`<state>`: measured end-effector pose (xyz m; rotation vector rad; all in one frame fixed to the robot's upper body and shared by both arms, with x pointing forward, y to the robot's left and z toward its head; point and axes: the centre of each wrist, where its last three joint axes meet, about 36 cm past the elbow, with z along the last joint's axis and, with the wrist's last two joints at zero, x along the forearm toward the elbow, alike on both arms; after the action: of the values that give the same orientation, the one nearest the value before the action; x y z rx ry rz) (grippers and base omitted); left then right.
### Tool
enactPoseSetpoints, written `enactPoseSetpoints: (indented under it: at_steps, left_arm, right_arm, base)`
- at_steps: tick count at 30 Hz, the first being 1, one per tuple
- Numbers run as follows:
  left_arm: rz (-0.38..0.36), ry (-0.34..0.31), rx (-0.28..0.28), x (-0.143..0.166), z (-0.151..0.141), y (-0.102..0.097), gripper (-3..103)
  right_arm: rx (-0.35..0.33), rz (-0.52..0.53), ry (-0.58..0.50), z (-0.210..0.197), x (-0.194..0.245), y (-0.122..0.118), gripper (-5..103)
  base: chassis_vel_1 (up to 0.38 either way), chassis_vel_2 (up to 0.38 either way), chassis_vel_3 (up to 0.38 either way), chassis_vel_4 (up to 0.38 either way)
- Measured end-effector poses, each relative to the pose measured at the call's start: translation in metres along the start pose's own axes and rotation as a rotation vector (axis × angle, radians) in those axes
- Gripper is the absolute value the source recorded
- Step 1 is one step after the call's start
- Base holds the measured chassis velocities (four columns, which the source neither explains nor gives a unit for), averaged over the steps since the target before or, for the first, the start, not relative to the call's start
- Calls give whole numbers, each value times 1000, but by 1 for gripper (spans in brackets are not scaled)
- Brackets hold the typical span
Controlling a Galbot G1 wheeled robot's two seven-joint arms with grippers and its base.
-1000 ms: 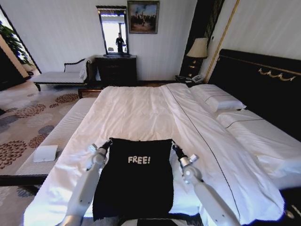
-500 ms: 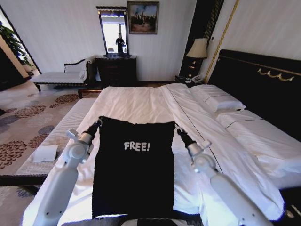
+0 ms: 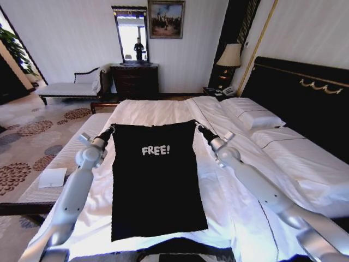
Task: Fold the clothes on the bed.
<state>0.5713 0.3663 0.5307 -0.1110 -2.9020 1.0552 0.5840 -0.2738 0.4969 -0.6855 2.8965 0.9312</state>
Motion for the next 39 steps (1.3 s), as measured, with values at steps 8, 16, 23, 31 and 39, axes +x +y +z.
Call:
enactPoseSetpoints:
  at_steps: [8,16,23,31,39]
  left_arm:
    - [-9,30,-17,20,19,12,1]
    - [-11,69,-22,86,50,17,1]
    - [-55,130,-65,168,72,8,1]
    - [-165,271,-184,242,106,19,1]
    - [-263,398,-279,285,142,34,1]
  right_arm:
    - [5,6,3,21,24,-6,0]
    - [20,-4,29,36,85,-4,0]
    - [72,21,138,59,156,4,0]
    - [130,109,265,93,230,1,0]
    - [158,202,329,133,294,8,0]
  base:
    - [0,0,0,0]
    - [0,0,0,0]
    - [0,0,0,0]
    - [0,0,0,0]
    - [0,0,0,0]
